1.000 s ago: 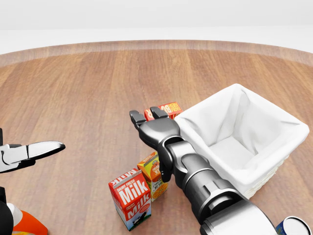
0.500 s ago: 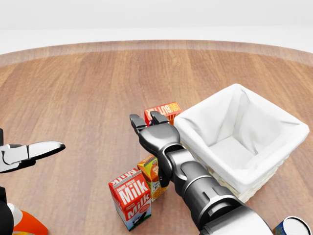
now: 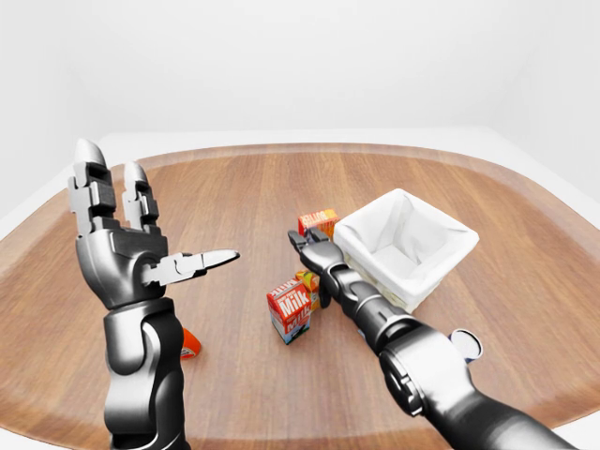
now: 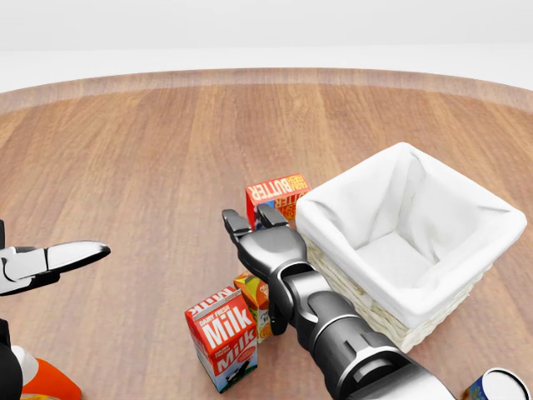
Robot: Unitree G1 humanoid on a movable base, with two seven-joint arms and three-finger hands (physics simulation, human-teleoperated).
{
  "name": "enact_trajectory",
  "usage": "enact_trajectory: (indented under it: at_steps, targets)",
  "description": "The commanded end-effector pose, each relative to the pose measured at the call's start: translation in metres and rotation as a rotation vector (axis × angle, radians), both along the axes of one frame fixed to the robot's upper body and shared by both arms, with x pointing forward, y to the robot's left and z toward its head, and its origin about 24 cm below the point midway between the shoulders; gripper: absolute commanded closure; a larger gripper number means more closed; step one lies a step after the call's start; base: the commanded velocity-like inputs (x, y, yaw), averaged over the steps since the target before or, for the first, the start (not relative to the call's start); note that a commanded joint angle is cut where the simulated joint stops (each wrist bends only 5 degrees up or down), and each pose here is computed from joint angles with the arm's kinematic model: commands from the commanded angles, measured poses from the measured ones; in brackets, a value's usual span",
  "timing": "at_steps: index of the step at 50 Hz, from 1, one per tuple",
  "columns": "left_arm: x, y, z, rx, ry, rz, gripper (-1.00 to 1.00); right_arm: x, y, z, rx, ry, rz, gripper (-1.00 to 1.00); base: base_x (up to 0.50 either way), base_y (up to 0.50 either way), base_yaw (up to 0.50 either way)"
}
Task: Pick up the orange juice, and put it in the basket.
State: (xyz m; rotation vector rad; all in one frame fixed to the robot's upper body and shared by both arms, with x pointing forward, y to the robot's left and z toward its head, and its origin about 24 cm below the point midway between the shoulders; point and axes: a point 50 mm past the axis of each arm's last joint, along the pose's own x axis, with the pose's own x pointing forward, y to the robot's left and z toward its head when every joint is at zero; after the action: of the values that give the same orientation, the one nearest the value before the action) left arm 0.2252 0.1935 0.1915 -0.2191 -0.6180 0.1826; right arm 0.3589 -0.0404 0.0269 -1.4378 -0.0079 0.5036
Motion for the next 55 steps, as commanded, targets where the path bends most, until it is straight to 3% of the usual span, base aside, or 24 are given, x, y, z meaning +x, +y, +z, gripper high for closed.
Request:
enact_trajectory:
  at_steps: [1,52,53,54,55]
  targets:
    - [0.000,0.000,0.000,-0.001,-0.001,0.000,-1.00,-0.005,-0.001,-0.008,0.014,0.020,-0.011,-1.00,0.00,0.00,0.00]
    - [0.001,0.000,-0.001,0.000,0.006,-0.001,-1.00,-0.022,-0.012,-0.036,0.054,0.106,-0.069,-1.00,0.00,0.00,0.00]
    - [0.001,0.000,-0.001,0.000,0.006,-0.001,-1.00,-0.022,-0.012,-0.036,0.054,0.106,-0.071,0.28,0.00,0.00,0.00]
    - [0.001,0.000,-0.001,0.000,0.006,-0.001,-1.00,-0.022,-0.012,-0.036,0.056,0.110,-0.072,0.86,0.00,0.00,0.00]
    - [0.001,0.000,-0.001,0.000,0.006,-0.001,-1.00,-0.023,-0.013,-0.037,0.056,0.115,-0.074,1.00,0.00,0.00,0.00]
